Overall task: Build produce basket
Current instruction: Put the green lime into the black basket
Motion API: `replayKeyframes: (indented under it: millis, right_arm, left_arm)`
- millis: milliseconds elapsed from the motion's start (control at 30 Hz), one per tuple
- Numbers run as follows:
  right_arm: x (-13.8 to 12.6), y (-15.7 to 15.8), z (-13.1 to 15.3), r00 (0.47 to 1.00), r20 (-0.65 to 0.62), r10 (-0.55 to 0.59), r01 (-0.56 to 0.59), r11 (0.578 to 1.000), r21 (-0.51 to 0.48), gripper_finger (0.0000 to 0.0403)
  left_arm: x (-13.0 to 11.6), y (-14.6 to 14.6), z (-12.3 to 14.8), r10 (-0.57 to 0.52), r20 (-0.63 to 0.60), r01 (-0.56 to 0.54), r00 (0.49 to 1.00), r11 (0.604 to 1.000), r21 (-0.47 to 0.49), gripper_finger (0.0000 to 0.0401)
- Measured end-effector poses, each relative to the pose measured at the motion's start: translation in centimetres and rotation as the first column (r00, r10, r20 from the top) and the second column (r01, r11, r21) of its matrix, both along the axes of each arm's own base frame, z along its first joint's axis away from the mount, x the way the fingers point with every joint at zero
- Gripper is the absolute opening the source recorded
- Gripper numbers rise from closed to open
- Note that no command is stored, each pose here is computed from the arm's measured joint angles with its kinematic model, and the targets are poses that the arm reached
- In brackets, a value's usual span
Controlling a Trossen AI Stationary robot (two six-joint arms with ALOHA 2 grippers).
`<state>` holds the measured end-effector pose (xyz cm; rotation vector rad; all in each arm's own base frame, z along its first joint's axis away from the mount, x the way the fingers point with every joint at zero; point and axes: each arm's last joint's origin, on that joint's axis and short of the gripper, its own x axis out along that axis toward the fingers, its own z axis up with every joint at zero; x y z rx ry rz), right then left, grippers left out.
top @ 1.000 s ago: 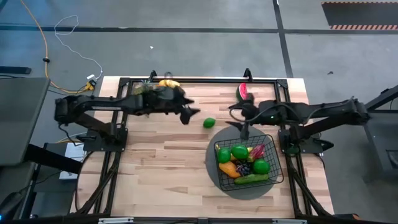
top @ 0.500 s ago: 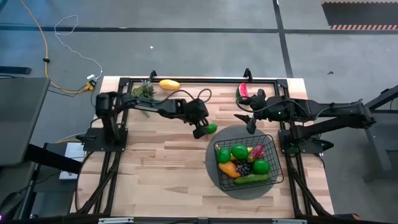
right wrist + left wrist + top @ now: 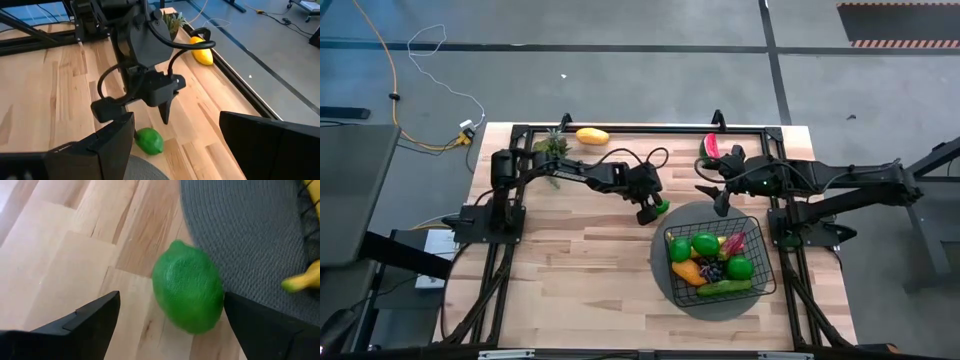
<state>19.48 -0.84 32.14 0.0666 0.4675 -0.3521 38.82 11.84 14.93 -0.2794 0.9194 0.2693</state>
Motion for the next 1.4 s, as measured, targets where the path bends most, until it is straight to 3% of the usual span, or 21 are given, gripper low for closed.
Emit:
replayKeyframes:
  millis: [200, 633, 900, 1133, 1400]
  right_arm:
    - [0.3, 0.0, -0.1, 1.000, -0.004, -0.001, 0.001, 1.000, 0.002, 0.0273]
    - [0.3, 0.0, -0.1, 1.000, 0.000, -0.002, 0.002, 1.000, 0.003, 0.0273]
    - [0.3, 0.0, -0.1, 1.000, 0.004, -0.001, 0.001, 1.000, 0.003, 0.0273]
    - [0.3, 0.0, -0.1, 1.000, 0.005, -0.001, 0.001, 1.000, 0.003, 0.0273]
    - [0.3, 0.0, -0.1, 1.000, 0.005, -0.001, 0.001, 1.000, 0.003, 0.0273]
  left_arm:
    - [0.4, -0.4, -1.0, 0.003, -0.008, -0.003, 1.000, 1.000, -0.001, 0.0347]
    - [1.8, -1.1, -0.9, 0.028, 0.084, -0.039, 0.996, 0.991, 0.130, 0.0347]
    - [1.9, -1.4, -3.8, 0.075, 0.012, -0.076, 0.997, 0.995, 0.069, 0.0347]
    - [2.4, -2.1, -4.0, 0.070, 0.038, -0.074, 0.997, 0.990, 0.121, 0.0346]
    - [2.4, -2.7, -4.1, 0.039, 0.008, -0.040, 0.999, 0.985, 0.170, 0.0302]
